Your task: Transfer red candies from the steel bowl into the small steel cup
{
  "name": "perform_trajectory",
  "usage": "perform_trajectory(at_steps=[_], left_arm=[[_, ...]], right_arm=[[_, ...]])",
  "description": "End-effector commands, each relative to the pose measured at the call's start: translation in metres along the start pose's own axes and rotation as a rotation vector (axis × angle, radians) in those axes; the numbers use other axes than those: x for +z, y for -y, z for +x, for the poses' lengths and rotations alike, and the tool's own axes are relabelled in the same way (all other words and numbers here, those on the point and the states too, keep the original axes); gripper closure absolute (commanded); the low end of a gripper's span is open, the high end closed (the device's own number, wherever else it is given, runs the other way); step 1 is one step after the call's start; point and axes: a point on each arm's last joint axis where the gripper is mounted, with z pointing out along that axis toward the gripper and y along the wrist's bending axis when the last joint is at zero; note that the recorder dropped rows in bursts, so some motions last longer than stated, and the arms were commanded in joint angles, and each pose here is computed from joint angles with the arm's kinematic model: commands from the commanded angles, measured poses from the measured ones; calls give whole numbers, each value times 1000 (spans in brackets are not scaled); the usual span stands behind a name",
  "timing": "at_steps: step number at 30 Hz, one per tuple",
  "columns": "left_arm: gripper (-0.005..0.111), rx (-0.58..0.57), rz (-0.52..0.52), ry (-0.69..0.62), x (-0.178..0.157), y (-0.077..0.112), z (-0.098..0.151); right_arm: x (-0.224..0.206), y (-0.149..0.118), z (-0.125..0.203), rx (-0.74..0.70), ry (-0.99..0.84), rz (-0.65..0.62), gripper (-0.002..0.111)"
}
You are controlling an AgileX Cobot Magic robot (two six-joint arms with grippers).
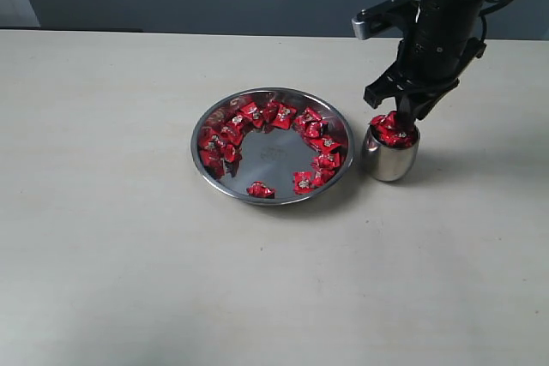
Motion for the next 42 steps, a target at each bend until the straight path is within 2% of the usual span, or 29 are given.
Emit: perform_trajectory(at_steps=[1,19,32,37,42], left_arm=[[106,-7,8,9,0,1,0],[106,-7,8,9,0,1,0],[106,-7,8,9,0,1,0],[106,-7,8,9,0,1,0],[106,-7,8,9,0,1,0]], right_arm=[[0,3,2,1,-3,12,83],[-2,3,5,-2,-30,17,83],[-38,3,10,2,77,45,83],[-63,-8,8,50,222,-45,83],[-78,-26,2,96,341,-223,83]])
